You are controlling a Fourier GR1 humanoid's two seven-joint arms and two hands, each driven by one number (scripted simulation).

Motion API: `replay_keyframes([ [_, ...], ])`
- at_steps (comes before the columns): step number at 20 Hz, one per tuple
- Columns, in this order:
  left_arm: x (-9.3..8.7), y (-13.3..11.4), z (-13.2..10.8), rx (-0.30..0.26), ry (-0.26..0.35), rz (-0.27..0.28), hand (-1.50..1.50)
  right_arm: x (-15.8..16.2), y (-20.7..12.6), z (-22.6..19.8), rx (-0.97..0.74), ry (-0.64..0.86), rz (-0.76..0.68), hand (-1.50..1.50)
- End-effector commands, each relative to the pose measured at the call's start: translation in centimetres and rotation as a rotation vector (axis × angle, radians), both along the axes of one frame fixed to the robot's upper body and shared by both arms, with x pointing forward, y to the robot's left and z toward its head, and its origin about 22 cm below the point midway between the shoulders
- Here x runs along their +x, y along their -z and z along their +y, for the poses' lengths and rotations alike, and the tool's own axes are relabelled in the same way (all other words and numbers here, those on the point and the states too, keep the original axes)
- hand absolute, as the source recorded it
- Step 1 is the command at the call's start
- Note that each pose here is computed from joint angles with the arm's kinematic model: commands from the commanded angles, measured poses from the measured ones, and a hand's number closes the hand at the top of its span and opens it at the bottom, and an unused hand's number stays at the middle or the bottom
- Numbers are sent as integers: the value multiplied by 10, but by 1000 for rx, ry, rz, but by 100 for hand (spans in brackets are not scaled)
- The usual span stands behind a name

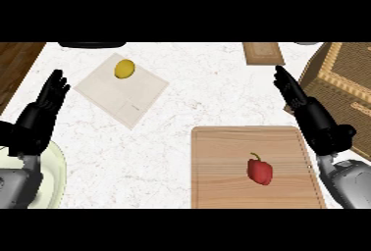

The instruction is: Pick the bell pepper from the cutting board and place it in the basket

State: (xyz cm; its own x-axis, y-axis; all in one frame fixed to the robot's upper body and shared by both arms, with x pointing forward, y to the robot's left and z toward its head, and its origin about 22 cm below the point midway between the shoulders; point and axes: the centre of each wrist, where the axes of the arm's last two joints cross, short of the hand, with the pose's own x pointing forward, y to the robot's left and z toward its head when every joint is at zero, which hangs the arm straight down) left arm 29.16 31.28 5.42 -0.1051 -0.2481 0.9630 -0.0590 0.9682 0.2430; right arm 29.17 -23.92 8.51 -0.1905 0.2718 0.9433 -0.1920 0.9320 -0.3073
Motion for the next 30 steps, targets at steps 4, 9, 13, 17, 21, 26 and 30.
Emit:
replay_keyframes([
  [4,-2,6,10,-34,-53,135,0,31,-45,-28,117,-109,-241,150],
  [9,-3,20,-1,-69,-37,261,0,2,-30,8,-390,-502,-358,-150],
  [13,3,5,9,-94,-32,269,0,-30,26,82,-353,-402,-514,-150],
  [17,-3,22,7,-72,-78,289,0,-53,29,144,-391,-284,-486,-150],
  [21,-10,26,5,-83,-77,292,0,-54,-21,141,-544,-201,-292,-150],
  [26,-2,21,10,-80,-92,296,0,-28,-46,137,-971,-20,-246,-150],
  [30,-2,17,16,-73,-101,303,0,-22,-101,133,-1159,158,-203,-150],
])
